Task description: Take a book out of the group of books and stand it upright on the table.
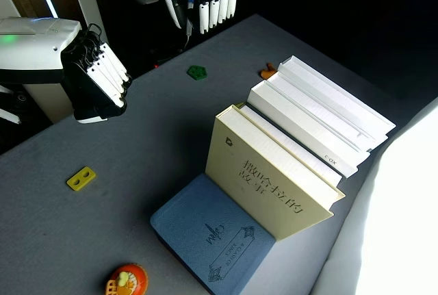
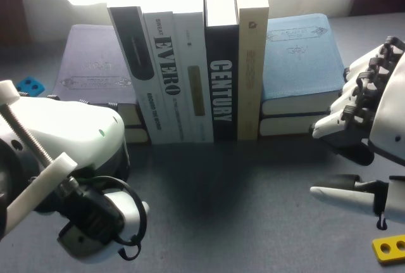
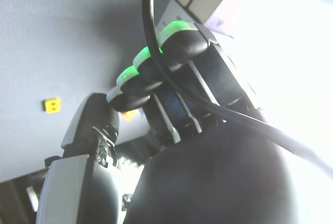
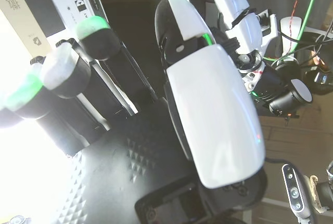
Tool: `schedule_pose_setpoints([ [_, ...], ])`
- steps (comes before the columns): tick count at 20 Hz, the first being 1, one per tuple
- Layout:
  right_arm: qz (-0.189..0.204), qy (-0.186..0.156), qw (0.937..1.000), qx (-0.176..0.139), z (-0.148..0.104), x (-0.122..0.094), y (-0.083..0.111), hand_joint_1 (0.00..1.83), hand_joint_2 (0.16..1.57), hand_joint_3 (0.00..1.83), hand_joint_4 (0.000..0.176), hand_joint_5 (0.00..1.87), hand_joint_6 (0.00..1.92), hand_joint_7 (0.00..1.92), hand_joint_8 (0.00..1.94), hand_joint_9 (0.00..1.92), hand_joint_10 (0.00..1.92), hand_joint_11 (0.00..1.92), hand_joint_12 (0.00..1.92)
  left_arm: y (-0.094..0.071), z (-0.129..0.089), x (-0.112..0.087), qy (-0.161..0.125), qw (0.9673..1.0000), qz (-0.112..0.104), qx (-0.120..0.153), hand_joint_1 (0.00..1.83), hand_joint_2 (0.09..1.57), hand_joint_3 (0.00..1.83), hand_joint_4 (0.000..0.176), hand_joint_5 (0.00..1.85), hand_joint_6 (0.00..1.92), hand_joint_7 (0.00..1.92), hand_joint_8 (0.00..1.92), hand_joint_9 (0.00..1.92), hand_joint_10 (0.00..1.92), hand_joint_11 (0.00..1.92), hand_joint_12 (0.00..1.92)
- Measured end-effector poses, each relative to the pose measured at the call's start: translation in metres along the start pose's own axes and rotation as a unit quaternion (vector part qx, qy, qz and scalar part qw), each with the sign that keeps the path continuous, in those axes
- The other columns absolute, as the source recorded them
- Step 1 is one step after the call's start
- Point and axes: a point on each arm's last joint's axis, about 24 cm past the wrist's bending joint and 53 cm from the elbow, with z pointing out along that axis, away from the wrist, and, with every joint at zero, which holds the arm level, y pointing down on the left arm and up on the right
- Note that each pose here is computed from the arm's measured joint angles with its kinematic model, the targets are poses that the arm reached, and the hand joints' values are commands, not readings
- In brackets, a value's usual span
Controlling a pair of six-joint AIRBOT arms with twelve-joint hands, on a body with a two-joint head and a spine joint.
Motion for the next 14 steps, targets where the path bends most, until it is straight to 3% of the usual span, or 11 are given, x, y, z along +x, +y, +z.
schedule_pose_setpoints([
  [2,0.001,0.001,1.0,0.001,0.0,0.001,0.0,0.1,1.21,0.08,0.0,0.0,0.0,0.0,0.0,0.0,0.0,0.0,0.0,0.001,0.0,0.001,0.002,1.0,0.0,-0.002,0.27,1.37,0.03,0.0,0.02,0.01,0.07,0.01,0.06,0.01,0.0,0.26],
  [6,-0.013,-0.004,0.9999,-0.001,0.0,-0.002,0.001,0.07,1.23,0.07,0.0,0.0,0.0,0.0,0.0,0.0,0.0,0.0,0.0,0.001,0.0,-0.001,-0.003,1.0,0.001,-0.002,0.32,1.37,0.01,0.0,0.03,0.0,0.08,0.0,0.06,0.0,0.0,0.23],
  [9,-0.037,-0.007,0.9993,0.001,0.0,-0.001,0.001,0.0,1.22,0.04,0.009,0.0,0.0,0.0,0.0,0.0,0.0,0.0,0.0,0.002,-0.001,0.002,0.003,1.0,0.0,-0.005,0.19,1.38,0.0,0.003,0.03,0.0,0.05,0.0,0.04,0.0,0.0,0.17],
  [10,-0.027,-0.017,0.9994,0.015,0.002,-0.003,-0.002,0.01,1.21,0.03,0.007,0.0,0.0,0.0,0.0,0.0,0.0,0.0,0.0,0.003,0.0,0.001,0.0,1.0,0.001,-0.006,0.04,1.38,0.0,0.006,0.01,0.0,0.04,0.0,0.01,0.0,0.0,0.14],
  [12,0.0,-0.038,0.998,0.05,0.005,-0.008,-0.015,0.0,1.2,0.03,0.017,0.0,0.0,0.0,0.0,0.0,0.0,0.0,0.0,0.003,0.0,0.001,0.001,1.0,0.001,-0.006,0.0,1.35,0.0,0.008,0.0,0.0,0.01,0.0,0.0,0.0,0.0,0.05],
  [14,0.008,-0.048,0.995,0.087,0.011,-0.009,-0.029,0.0,1.2,0.02,0.017,0.0,0.0,0.0,0.0,0.0,0.0,0.0,0.0,0.003,0.0,0.001,0.0,1.0,0.0,-0.007,0.0,1.33,0.0,0.012,0.0,0.0,0.0,0.0,0.0,0.0,0.0,0.04],
])
